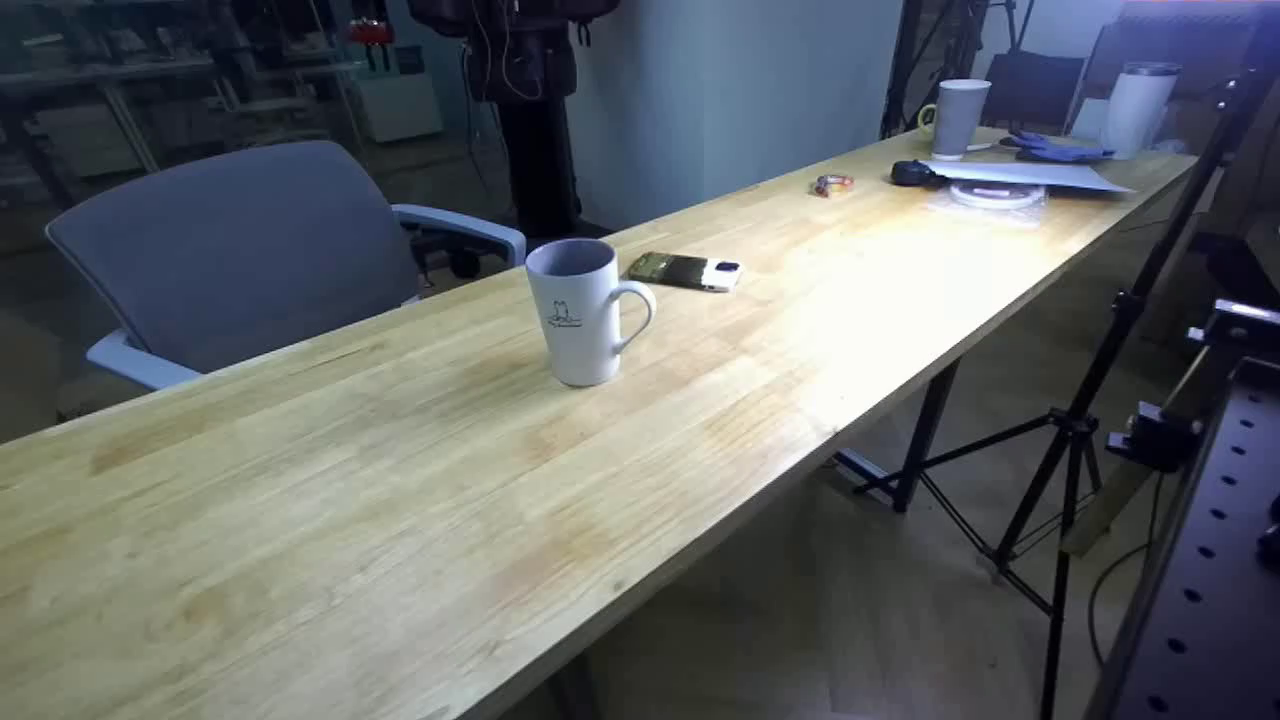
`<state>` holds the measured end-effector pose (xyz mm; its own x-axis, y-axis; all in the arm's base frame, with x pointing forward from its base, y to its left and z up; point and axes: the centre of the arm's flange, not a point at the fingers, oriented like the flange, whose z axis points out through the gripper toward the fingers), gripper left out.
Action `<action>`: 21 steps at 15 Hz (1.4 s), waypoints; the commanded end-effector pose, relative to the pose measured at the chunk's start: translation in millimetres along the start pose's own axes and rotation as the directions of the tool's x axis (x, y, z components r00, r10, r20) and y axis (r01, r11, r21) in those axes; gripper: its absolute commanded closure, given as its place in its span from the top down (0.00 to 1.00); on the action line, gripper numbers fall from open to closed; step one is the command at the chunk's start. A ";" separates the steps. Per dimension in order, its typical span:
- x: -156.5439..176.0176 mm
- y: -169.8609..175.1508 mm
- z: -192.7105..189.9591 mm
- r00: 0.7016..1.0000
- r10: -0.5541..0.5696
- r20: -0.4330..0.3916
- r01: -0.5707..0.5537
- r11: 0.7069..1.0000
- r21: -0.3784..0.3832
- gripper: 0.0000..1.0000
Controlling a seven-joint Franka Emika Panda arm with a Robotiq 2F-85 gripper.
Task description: Pick up the cup and put it on the left side of the table
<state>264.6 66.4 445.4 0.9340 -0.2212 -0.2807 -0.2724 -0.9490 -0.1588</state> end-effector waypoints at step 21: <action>187.3 4.1 -77.4 0.985 -0.032 -0.170 0.021 0.998 -0.064 1.00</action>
<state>395.3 8.6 440.4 0.9662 -0.2324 -0.1114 -0.2453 -0.9619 -0.1207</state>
